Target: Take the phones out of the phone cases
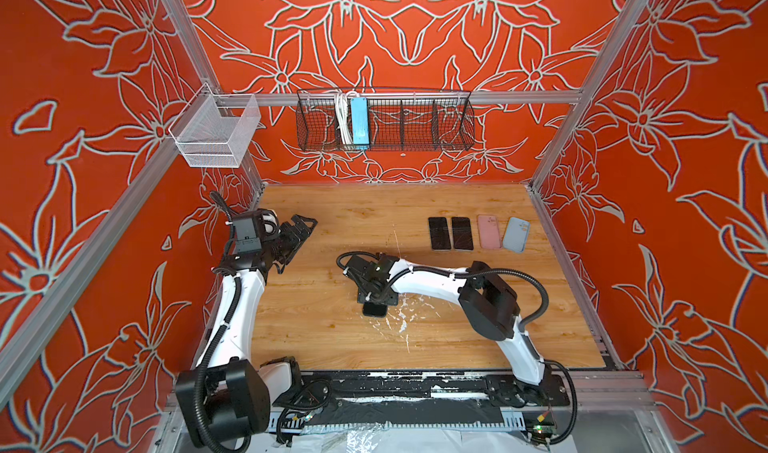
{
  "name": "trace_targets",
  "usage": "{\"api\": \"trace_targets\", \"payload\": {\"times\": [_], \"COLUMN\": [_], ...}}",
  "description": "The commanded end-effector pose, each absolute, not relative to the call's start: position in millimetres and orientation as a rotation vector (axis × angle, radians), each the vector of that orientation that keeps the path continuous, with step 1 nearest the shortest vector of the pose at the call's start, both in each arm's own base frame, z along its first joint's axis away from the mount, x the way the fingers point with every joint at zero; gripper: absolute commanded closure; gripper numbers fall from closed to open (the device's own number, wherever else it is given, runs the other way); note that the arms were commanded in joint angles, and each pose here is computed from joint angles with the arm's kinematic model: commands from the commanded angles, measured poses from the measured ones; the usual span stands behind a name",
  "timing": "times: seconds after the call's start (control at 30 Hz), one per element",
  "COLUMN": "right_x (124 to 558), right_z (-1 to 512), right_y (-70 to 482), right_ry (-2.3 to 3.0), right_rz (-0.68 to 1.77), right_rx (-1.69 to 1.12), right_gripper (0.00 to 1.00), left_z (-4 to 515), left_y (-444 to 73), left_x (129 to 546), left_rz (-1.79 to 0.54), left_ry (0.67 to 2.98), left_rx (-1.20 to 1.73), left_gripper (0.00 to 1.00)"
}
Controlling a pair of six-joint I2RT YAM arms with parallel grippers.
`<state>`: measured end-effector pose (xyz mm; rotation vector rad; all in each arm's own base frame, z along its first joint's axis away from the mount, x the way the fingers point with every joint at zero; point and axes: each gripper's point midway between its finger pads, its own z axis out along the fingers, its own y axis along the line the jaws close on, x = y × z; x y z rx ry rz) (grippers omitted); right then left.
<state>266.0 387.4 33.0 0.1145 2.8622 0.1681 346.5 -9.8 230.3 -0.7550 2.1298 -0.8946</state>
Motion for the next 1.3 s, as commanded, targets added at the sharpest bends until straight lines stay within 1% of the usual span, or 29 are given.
{"api": "trace_targets", "payload": {"times": [0.0, 0.1, 0.2, 0.27, 0.4, 0.47, 0.5, 0.57, 0.67, 0.83, 1.0, 1.27], "right_x": [285.9, 293.2, 299.2, 301.2, 297.4, 293.7, 291.3, 285.1, 275.6, 265.5, 258.8, 254.8], "right_z": [52.2, 57.6, 61.8, 62.6, 61.7, 60.3, 59.7, 58.8, 57.0, 53.3, 45.0, 32.8], "right_y": [368.6, 363.8, 357.0, 352.1, 350.5, 349.5, 348.8, 349.9, 357.9, 376.0, 385.7, 379.8], "right_ry": [2.802, 2.785, 2.768, 2.773, 2.795, 2.809, 2.818, 2.837, 2.850, 2.871, 2.888, 2.901], "right_rz": [0.153, 0.198, 0.226, 0.216, 0.208, 0.200, 0.194, 0.193, 0.170, 0.174, 0.160, 0.051], "right_rx": [0.063, 0.036, 0.029, 0.026, 0.014, 0.029, 0.043, 0.083, 0.083, 0.071, 0.059, 0.073], "right_gripper": [0.65, 0.65, 0.66, 0.64, 0.50, 0.34, 0.29, 0.22, 0.16, 0.14, 0.15, 0.15], "left_z": [225.1, 208.7, 186.5, 174.8, 175.5, 185.6, 190.5, 195.3, 194.5, 190.7, 193.7, 198.2], "left_y": [-36.3, -62.8, -81.9, -88.5, -85.0, -79.2, -77.4, -73.3, -69.2, -59.8, -37.2, -17.0], "left_x": [334.4, 326.2, 321.1, 318.9, 319.8, 322.0, 323.1, 324.8, 327.7, 331.6, 332.4, 334.1], "left_rz": [-0.955, -0.993, -0.982, -0.983, -0.944, -0.899, -0.882, -0.844, -0.815, -0.816, -0.836, -0.854], "left_ry": [2.179, 2.239, 2.303, 2.337, 2.323, 2.292, 2.282, 2.282, 2.296, 2.292, 2.239, 2.191], "left_rx": [-0.679, -0.625, -0.588, -0.584, -0.591, -0.582, -0.570, -0.563, -0.572, -0.628, -0.719, -0.775], "left_gripper": [0.03, 0.03, 0.03, 0.03, 0.03, 0.03, 0.03, 0.03, 0.03, 0.03, 0.03, 0.03]}}
